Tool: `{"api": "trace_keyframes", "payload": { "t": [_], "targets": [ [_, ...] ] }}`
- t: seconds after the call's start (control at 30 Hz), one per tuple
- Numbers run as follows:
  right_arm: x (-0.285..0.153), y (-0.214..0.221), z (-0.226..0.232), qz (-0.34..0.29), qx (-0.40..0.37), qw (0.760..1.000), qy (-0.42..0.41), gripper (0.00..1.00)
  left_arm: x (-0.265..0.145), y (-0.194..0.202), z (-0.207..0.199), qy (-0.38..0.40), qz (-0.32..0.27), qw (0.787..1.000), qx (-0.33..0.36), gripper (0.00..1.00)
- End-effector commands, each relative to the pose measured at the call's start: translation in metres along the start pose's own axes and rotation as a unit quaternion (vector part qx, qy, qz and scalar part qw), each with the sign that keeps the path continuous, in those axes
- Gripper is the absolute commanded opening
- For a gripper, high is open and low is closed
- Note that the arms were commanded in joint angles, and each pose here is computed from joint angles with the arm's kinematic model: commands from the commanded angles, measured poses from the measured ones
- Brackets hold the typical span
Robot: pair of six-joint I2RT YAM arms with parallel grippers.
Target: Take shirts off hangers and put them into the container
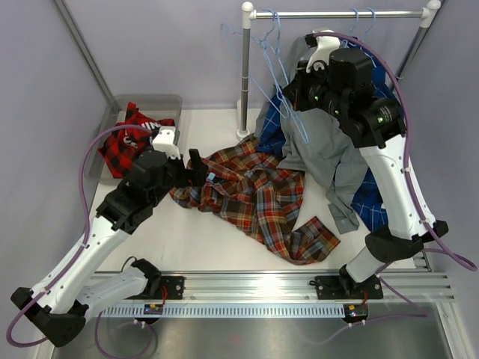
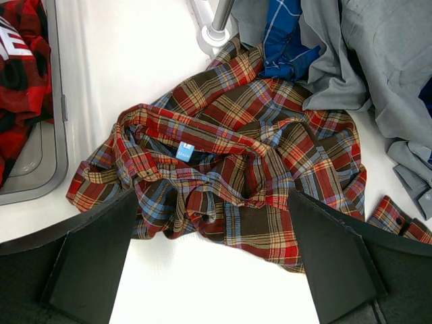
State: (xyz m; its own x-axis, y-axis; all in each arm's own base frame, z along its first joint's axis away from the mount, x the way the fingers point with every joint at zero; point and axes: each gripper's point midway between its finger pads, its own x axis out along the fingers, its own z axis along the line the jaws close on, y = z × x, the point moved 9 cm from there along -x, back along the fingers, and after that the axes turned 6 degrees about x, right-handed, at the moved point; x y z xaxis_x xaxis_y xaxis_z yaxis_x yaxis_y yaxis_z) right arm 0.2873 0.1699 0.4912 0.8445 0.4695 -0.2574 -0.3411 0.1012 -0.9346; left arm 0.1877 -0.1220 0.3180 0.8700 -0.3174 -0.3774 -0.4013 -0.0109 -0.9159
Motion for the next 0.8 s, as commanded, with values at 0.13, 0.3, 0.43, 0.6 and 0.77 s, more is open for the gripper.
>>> {"api": "trace_keyframes", "payload": {
  "t": [0.13,0.3,0.43,0.6,0.77],
  "targets": [
    [-0.004,-0.011,0.008,-0.016,0.018,0.999,-0.043,0.00,-0.003,-0.004,0.000,0.005,-0.021,1.000,-0.016,0.99],
    [-0.003,0.009,0.002,0.009,0.023,0.999,-0.029,0.00,-0.001,-0.004,-0.001,0.006,-0.017,1.000,-0.014,0.99],
    [-0.004,0.022,-0.002,0.025,0.028,0.999,-0.018,0.00,0.001,-0.005,-0.003,0.010,-0.013,1.000,-0.013,0.99],
    [-0.011,0.030,-0.004,0.037,0.028,0.999,-0.018,0.00,0.004,-0.005,-0.004,0.014,-0.009,1.000,-0.012,0.99],
    [-0.021,0.024,-0.001,0.012,0.026,0.999,-0.031,0.00,0.006,-0.005,-0.005,0.018,-0.006,1.000,-0.010,0.99]
  ]
}}
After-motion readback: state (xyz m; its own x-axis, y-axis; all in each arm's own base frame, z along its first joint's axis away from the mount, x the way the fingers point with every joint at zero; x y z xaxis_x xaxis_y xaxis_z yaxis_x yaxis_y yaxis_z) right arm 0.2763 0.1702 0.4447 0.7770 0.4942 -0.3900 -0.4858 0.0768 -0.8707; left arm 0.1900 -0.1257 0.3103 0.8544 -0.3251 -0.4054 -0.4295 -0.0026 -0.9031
